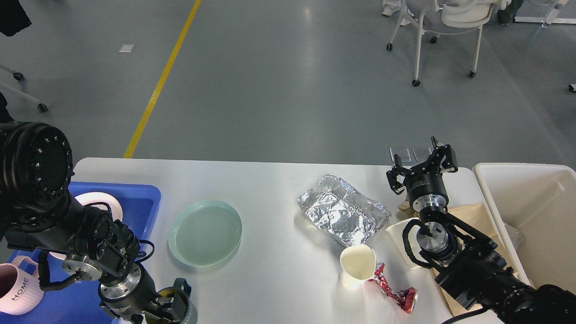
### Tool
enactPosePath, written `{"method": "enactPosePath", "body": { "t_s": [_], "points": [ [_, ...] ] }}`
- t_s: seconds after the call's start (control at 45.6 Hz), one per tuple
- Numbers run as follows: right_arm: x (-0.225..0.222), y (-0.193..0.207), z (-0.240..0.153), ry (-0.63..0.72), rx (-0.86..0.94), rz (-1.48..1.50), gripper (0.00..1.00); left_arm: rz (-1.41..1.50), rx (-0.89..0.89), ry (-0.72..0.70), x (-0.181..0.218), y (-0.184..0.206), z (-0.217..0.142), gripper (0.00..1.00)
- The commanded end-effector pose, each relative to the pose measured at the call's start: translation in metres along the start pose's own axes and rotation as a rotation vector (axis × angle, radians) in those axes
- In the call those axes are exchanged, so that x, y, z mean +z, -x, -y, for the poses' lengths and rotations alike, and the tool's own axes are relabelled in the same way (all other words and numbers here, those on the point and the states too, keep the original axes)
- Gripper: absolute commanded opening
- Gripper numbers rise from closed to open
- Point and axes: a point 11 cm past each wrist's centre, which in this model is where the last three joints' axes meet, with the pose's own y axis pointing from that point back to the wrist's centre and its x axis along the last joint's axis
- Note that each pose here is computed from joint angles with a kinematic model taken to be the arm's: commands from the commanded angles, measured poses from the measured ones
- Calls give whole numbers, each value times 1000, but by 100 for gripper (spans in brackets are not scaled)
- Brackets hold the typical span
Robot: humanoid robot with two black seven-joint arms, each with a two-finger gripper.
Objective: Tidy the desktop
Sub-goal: 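Lower the left gripper onto the dark green HOME mug and grasp it, then lift the mug with the left gripper and move it onto the blue tray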
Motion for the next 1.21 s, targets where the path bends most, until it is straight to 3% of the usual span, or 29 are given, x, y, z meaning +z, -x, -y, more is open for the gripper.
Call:
{"method": "enactPosePath", "body": {
  "t_s": [0.0,0.066,0.373,0.46,0.877,1.03,1.184],
  "points": [
    [0,0,0,0,0,0,100,4,-3,-4,0,4,6,60],
    [0,0,0,1,-1,-1,100,5,-2,-4,-1,4,7,48],
    [0,0,0,0,0,0,100,7,4,-3,-1,5,9,17],
    [0,0,0,0,0,0,100,7,4,-5,-2,5,10,0],
    [0,0,0,1,-1,-1,100,1,1,-30,-10,-3,-7,0],
    [0,0,0,1,0,-1,100,-48,-6,-14,-16,-21,-54,0],
    [0,0,0,1,-1,-1,100,-84,-7,37,-13,-41,-137,0]
  ]
}}
